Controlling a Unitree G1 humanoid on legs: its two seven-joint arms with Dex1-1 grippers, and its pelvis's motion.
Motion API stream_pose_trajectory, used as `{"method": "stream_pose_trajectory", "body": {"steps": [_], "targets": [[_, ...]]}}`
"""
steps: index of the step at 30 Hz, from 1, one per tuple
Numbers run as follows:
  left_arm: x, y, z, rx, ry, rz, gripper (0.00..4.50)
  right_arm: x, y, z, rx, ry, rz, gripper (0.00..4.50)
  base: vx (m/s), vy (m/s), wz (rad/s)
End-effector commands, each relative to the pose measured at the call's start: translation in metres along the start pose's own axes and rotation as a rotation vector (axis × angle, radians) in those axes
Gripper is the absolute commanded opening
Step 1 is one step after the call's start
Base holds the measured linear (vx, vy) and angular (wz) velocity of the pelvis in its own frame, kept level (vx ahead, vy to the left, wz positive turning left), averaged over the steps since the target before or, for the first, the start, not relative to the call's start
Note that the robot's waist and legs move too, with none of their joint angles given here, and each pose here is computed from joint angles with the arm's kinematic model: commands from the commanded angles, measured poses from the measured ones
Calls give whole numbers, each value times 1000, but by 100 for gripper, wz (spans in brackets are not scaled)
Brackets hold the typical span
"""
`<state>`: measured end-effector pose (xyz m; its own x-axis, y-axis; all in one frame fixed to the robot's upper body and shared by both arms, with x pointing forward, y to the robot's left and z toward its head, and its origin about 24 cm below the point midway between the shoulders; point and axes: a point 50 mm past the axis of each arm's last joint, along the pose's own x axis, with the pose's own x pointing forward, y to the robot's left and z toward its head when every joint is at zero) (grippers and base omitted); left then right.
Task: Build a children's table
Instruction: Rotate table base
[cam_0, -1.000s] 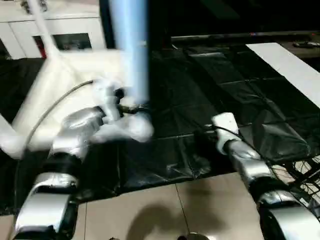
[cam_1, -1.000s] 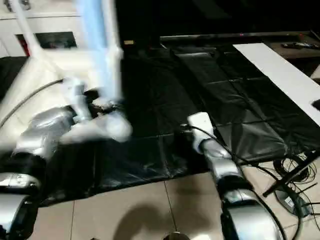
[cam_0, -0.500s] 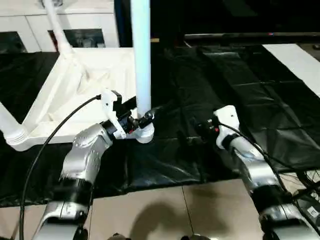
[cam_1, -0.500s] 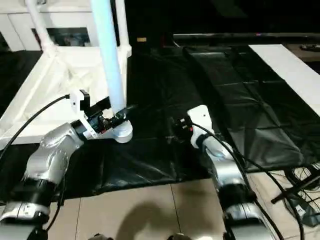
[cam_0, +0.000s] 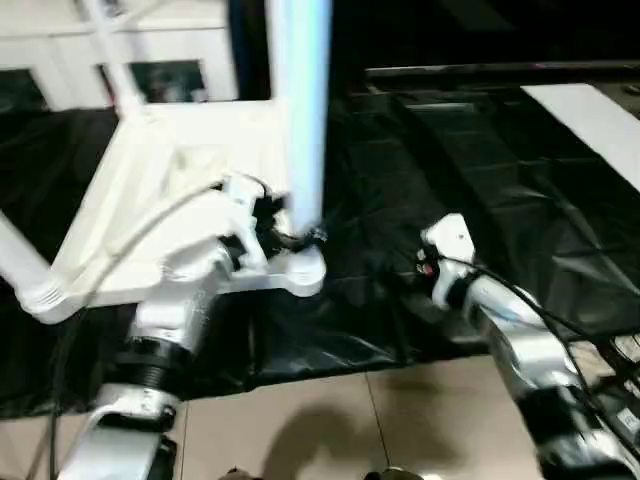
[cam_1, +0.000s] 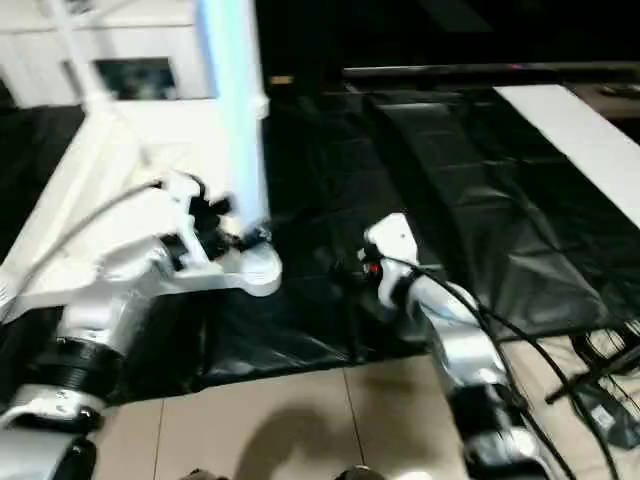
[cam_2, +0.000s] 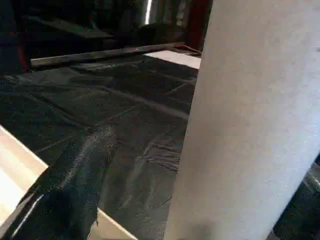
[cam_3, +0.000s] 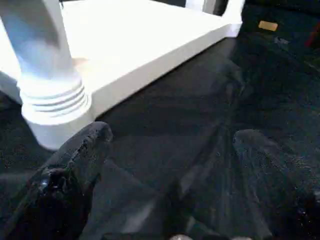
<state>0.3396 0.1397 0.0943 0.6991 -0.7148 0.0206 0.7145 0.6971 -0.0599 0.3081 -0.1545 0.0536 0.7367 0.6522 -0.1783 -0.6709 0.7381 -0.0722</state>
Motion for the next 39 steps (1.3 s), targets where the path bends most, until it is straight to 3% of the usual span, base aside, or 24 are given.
{"method": "stream_pose_trajectory", "body": {"steps": [1,5,6,7,15,18,19,22,24,27,32,39], "targets": [[-17,13,0,-12,-35,75,450,-3,2,4,1,-15,21,443,0,0,0],[-33,12,-5,-66,-105,79,450,-8,5,2,25,-28,19,443,0,0,0],[-48,3,-13,-141,-148,51,450,-13,9,0,62,-35,16,443,0,0,0],[-50,1,-15,-148,-146,47,450,-14,10,0,67,-34,21,443,0,0,0],[-76,-11,-21,-92,-107,143,450,-26,19,-6,78,-20,26,443,0,0,0],[-85,-6,-20,-86,-145,260,450,-30,19,-7,79,-15,-13,443,0,0,0],[-93,-1,-18,-83,-165,367,450,-32,19,-9,81,-2,-37,443,0,0,0],[-105,11,-24,-46,-99,564,450,-36,18,-12,80,23,-115,443,0,0,0],[-107,16,-24,-4,-63,666,450,-36,21,-13,104,22,-162,443,0,0,0],[-101,12,-21,70,-21,677,450,-35,27,-15,122,8,-214,443,0,0,0],[-96,10,-19,66,-12,682,450,-32,22,-15,158,-14,-320,443,0,0,0],[-96,13,-20,111,2,753,450,-22,16,-10,86,3,-370,443,9,-26,19]]}}
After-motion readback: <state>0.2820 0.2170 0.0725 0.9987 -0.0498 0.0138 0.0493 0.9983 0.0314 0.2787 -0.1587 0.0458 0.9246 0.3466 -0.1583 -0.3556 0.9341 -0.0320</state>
